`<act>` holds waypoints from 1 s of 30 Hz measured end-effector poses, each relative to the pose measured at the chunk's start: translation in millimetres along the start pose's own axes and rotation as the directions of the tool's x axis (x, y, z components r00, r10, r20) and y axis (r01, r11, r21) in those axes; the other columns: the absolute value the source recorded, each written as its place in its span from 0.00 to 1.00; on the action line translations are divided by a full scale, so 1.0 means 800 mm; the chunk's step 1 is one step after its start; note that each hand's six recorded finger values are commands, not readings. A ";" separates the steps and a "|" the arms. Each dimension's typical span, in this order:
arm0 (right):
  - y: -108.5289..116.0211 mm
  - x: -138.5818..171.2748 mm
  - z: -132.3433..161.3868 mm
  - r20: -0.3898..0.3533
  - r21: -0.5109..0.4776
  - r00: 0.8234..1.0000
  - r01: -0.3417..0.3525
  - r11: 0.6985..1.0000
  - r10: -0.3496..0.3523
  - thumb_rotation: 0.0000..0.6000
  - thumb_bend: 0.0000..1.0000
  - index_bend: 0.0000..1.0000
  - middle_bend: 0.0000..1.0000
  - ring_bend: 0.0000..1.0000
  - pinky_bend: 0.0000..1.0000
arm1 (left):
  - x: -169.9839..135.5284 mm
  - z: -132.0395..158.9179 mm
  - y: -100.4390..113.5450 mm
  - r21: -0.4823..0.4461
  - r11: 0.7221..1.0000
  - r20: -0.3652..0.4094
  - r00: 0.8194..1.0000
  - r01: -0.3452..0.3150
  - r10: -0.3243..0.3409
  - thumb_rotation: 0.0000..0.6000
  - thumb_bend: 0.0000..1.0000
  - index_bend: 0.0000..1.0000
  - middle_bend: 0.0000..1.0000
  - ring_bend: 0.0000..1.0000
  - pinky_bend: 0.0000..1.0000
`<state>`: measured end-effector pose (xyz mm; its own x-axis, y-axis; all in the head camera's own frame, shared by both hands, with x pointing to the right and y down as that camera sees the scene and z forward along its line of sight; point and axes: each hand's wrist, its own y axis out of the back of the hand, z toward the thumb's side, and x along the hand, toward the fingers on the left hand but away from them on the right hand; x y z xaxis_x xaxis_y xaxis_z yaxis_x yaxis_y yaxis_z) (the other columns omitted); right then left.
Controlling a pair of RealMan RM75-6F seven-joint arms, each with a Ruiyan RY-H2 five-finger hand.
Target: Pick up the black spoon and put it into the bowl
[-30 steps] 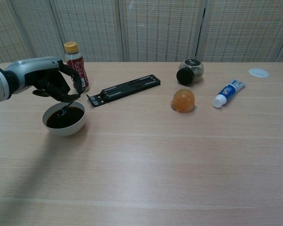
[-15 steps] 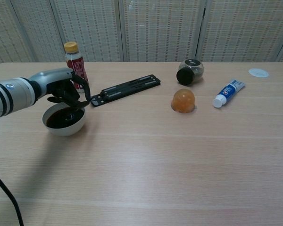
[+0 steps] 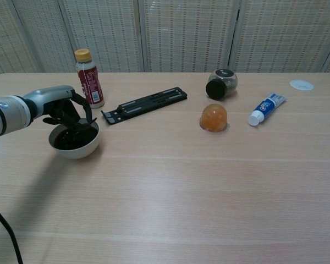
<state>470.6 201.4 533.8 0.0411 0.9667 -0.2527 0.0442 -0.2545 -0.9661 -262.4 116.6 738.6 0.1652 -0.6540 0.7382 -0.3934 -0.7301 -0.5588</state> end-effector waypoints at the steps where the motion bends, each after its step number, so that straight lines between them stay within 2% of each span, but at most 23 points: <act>1: 0.000 0.000 0.000 0.000 0.000 1.000 0.001 1.000 -0.001 1.00 0.24 0.09 0.27 0.19 0.15 | -0.001 -0.001 -0.001 0.005 1.000 0.000 1.000 0.006 -0.006 1.00 0.57 0.67 1.00 0.94 1.00; 10: 0.000 0.004 -0.003 0.006 -0.002 1.000 0.004 1.000 -0.004 1.00 0.24 0.09 0.27 0.19 0.15 | -0.014 0.015 -0.011 0.018 0.999 0.038 0.998 0.044 -0.045 1.00 0.57 0.67 1.00 0.94 1.00; 16: 0.002 0.008 -0.007 0.017 -0.002 1.000 0.006 1.000 -0.006 1.00 0.24 0.09 0.27 0.19 0.15 | -0.007 0.035 -0.020 0.023 0.999 0.067 0.997 0.048 -0.050 1.00 0.57 0.67 1.00 0.94 1.00; 30: 0.001 0.011 -0.009 0.024 -0.003 1.000 0.009 1.000 -0.009 1.00 0.24 0.09 0.27 0.19 0.15 | 0.020 0.023 -0.004 0.011 1.000 0.010 1.000 0.001 -0.001 1.00 0.57 0.67 1.00 0.94 1.00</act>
<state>478.4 209.6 531.2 0.0163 0.9694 -0.2449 0.0479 -0.2454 -0.9682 -242.0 104.8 745.7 0.1749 -0.6550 0.7351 -0.3833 -0.7330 -0.5619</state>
